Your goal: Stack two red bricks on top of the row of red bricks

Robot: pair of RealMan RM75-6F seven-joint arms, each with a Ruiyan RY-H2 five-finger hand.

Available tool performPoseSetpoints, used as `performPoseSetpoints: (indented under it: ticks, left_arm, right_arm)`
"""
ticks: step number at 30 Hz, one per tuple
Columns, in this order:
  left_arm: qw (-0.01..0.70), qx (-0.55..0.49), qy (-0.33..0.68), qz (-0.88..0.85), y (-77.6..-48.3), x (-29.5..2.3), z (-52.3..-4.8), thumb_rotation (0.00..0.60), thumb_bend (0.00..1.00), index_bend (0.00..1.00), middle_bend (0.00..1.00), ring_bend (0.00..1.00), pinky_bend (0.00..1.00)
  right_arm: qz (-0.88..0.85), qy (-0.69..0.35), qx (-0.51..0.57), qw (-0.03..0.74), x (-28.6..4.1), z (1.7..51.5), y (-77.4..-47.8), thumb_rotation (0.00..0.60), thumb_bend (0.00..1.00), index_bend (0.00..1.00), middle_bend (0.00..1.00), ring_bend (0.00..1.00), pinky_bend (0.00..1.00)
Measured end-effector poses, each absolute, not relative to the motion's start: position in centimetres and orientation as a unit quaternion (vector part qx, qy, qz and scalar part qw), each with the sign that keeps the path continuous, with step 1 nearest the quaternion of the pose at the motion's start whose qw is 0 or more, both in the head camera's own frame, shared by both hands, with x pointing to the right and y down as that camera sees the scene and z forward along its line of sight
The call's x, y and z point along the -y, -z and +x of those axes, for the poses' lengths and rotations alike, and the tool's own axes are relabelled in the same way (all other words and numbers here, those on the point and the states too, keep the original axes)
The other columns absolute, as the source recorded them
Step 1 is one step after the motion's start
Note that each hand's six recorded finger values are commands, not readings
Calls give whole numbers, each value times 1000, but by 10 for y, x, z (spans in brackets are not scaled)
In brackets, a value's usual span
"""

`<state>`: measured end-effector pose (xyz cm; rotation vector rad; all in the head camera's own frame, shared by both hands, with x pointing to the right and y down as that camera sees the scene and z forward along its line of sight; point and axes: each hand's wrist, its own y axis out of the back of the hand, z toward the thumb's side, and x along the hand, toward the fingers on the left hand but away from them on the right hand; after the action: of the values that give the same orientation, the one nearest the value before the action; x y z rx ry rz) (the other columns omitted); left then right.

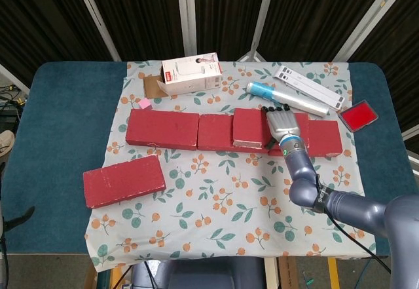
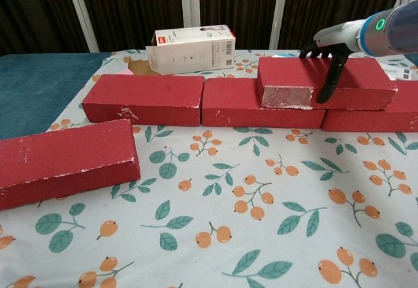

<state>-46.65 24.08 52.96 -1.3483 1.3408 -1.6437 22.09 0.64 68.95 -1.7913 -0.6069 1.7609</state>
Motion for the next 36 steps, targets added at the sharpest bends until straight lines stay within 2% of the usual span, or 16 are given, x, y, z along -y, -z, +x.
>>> performPoseSetpoints:
  ticks: [13,16,21,27,36]
  left_arm:
    - [310,-506,624,-508,-531,-240,-466,600,0,56,0,0,124]
    - [310,-507,624,-507,-531,-240,-466,600,0,57,0,0,124]
    - [310,-507,625,-507,-531,-240,-466,600,0,56,0,0,124]
    - [312,-506,625,-506,-531,-240,-466,600,0,55,0,0,124]
    - [313,-507,626,-504,-530,-241,-467,600,0,53,0,0,124]
  right_arm:
    - [-670,-654,225,270,-8,222,-695,600,19,326,398,182,0]
    - [-670,-654,224,270,-8,221,-695,600,20,314,356,171,0]
    - [-670,-654,223,271,-8,220,-693,600,19,204,238,98,0]
    - [-671,-656,220,268,-9,220,-691,600,19,139,151,17,0]
    - [-668,-662,214,263,-11,220,-689,600,19,13,49,0,0]
